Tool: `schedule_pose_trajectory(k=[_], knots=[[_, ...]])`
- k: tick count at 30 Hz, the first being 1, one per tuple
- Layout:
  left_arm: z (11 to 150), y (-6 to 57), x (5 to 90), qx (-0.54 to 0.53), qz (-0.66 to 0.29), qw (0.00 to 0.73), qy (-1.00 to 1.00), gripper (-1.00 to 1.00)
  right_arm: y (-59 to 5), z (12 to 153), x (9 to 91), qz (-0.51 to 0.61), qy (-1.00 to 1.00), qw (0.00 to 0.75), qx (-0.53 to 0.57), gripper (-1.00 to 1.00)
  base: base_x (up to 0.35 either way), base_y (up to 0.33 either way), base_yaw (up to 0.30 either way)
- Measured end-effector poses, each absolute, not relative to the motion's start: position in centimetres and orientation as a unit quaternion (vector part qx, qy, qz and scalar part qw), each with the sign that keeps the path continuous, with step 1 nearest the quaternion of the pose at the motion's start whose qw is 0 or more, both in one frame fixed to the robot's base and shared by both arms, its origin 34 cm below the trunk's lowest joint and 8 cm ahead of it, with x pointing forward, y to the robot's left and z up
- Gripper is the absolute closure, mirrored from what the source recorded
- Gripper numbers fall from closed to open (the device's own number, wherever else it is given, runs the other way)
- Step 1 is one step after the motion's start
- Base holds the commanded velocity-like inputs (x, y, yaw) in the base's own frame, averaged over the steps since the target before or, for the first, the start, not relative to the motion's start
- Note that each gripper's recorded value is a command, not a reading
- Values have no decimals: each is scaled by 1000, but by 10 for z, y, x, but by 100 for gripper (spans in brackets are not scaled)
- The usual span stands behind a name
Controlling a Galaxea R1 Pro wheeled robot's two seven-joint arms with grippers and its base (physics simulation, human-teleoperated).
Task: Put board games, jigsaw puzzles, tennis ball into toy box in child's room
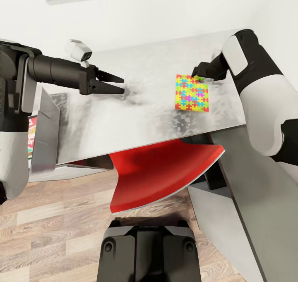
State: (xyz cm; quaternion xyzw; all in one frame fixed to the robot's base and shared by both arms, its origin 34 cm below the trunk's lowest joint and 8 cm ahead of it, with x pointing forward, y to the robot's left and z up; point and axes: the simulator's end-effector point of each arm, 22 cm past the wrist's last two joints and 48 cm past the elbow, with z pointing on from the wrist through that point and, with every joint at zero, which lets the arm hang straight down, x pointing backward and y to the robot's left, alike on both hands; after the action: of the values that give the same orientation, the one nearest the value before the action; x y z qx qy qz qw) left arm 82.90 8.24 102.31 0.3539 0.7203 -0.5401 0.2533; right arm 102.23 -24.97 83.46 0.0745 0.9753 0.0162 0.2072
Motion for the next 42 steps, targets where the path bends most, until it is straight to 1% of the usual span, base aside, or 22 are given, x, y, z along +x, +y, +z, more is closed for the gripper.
schedule_pose_trajectory(k=[15,33,42], knots=[[1017,81,828,353,-542,249,721,-100,-252,820,1015,15,977,196,76,-100,0,0,0],[1007,82,829,347,-544,244,723,-100,-240,818,1020,39,976,204,65,-100,0,0,0],[1003,82,829,346,-545,242,724,-100,-237,817,1022,45,975,208,64,-100,-13,0,46]])
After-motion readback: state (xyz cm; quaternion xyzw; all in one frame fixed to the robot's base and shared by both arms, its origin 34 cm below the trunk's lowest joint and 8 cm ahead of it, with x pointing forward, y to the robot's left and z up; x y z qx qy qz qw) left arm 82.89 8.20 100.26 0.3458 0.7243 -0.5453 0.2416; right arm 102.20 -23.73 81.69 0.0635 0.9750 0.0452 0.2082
